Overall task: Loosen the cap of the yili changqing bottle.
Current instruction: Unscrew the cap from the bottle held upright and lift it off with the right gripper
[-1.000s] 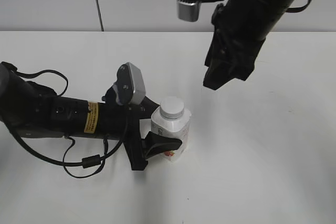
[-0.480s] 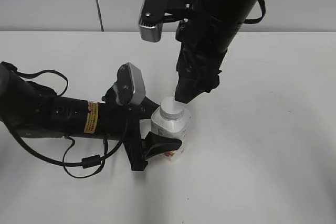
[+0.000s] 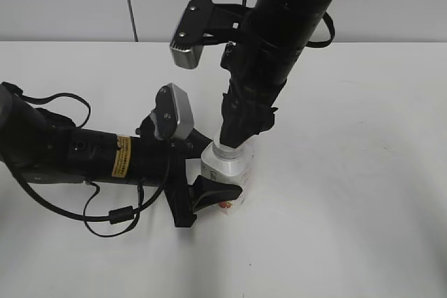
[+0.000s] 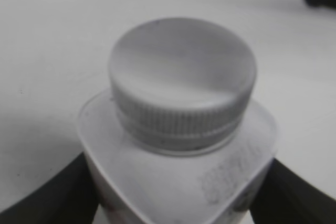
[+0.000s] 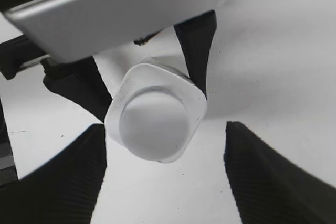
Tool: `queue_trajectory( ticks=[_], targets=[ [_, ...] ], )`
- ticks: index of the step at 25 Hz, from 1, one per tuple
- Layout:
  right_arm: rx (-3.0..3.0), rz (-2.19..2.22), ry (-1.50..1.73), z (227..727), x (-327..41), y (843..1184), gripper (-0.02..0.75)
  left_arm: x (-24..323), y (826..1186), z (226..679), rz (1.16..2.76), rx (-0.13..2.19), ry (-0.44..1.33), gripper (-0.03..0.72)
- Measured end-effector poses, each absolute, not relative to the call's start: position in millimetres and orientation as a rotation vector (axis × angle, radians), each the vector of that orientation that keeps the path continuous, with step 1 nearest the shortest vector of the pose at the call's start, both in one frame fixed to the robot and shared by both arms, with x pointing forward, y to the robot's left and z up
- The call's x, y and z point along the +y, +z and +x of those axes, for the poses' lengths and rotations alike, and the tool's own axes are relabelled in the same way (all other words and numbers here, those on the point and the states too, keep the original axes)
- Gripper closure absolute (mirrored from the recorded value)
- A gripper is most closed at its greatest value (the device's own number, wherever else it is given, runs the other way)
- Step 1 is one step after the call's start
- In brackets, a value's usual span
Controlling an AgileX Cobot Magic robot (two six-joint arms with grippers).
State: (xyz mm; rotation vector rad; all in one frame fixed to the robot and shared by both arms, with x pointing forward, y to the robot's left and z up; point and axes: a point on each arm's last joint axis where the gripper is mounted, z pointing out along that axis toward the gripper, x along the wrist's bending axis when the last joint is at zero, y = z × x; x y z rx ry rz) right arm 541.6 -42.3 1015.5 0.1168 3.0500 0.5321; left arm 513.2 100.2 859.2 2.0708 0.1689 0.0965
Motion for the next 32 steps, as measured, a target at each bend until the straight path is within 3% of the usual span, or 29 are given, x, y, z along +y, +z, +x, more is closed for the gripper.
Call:
queue_trajectory(
  ticks=[14, 22, 32],
  targets=[
    [3.114, 0.209, 0.463, 545, -39, 992, 0.183, 100, 859, 513, 2.071, 0.169, 0.096, 0.204],
    [3.106, 0.148, 0.447, 538, -29, 991, 0.233, 100, 859, 513, 2.071, 0.169, 0.096, 0.204],
    [3.075, 0.149, 0.405, 541, -31, 990, 0.238, 100, 859, 513, 2.071, 0.168, 0.096, 0.204]
  ],
)
